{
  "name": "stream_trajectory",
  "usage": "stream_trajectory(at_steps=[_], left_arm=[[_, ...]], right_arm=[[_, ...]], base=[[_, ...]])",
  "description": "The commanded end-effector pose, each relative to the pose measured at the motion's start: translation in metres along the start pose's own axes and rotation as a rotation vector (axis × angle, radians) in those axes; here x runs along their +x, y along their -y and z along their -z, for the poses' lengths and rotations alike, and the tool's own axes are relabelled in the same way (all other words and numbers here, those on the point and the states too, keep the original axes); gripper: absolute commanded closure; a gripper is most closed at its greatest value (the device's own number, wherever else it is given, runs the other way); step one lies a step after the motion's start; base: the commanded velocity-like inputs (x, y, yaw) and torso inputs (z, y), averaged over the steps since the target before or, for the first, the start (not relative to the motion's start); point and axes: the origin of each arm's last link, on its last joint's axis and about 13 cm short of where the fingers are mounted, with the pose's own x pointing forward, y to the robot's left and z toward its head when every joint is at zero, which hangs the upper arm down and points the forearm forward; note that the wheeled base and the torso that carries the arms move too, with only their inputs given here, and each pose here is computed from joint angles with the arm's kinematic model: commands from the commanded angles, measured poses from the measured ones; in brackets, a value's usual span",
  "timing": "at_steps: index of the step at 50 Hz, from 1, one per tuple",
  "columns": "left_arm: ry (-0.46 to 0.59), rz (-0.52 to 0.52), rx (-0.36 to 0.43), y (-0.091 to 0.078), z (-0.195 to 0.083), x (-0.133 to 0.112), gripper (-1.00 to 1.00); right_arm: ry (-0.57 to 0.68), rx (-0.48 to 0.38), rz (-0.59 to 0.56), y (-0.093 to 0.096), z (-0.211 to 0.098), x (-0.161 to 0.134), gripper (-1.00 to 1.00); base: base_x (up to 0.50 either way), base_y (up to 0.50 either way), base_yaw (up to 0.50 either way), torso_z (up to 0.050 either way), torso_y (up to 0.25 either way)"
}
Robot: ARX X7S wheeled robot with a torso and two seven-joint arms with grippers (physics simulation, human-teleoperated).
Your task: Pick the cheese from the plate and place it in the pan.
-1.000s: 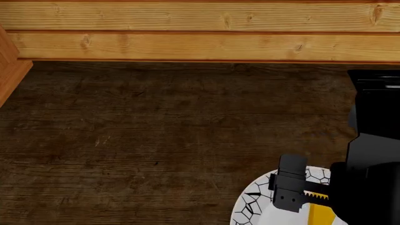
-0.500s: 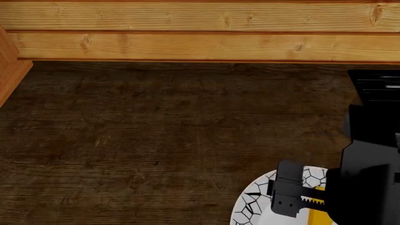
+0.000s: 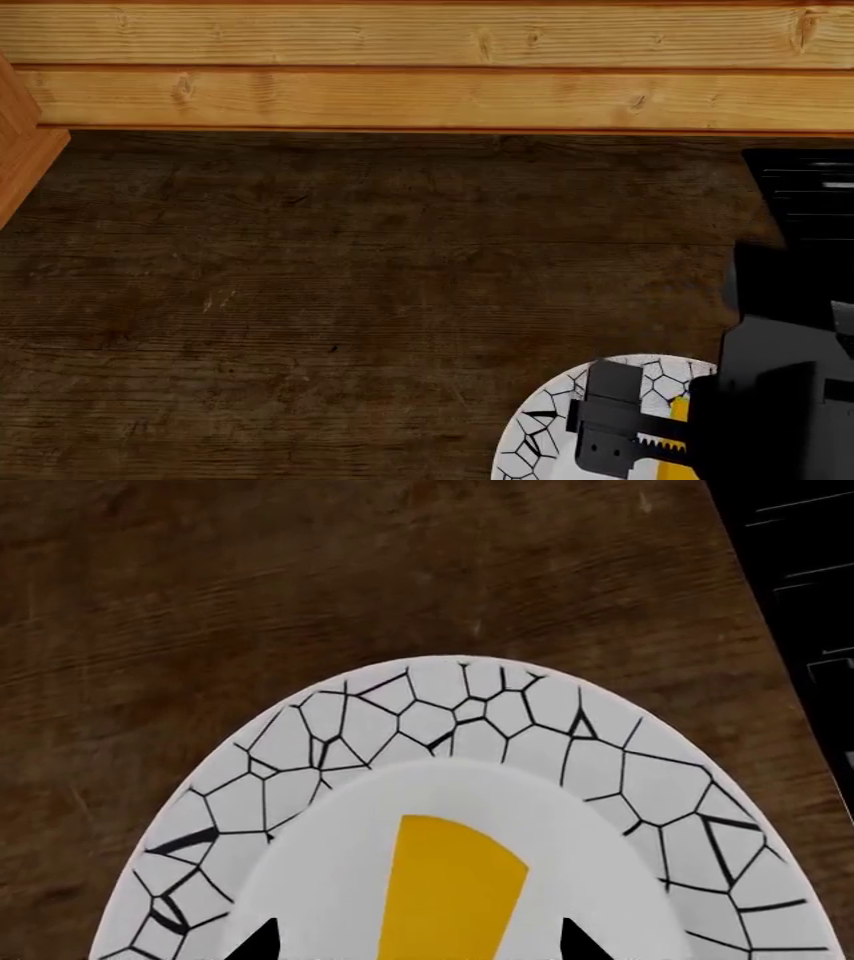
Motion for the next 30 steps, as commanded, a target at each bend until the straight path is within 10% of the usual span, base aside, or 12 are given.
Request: stream_trajectory(at_steps=[1,30], left_arm=[[-0.006,-0.002,-0.002,-0.0002,0.0026,0.0013,-1.0],[-0.012,-0.001,0.0,0.0011,0.0053,-0.0013,-1.0]], right_arm=[[-0.012,-0.002,0.004,0.0002,0.0023,0.0029,-1.0],[-0.028,-0.004,0.001,0.0018,0.0047,0.0094,-1.0]], base=[[0.0,0.0,0.0,0.0,0.0],[0.0,0.0,0.0,0.0,0.0]])
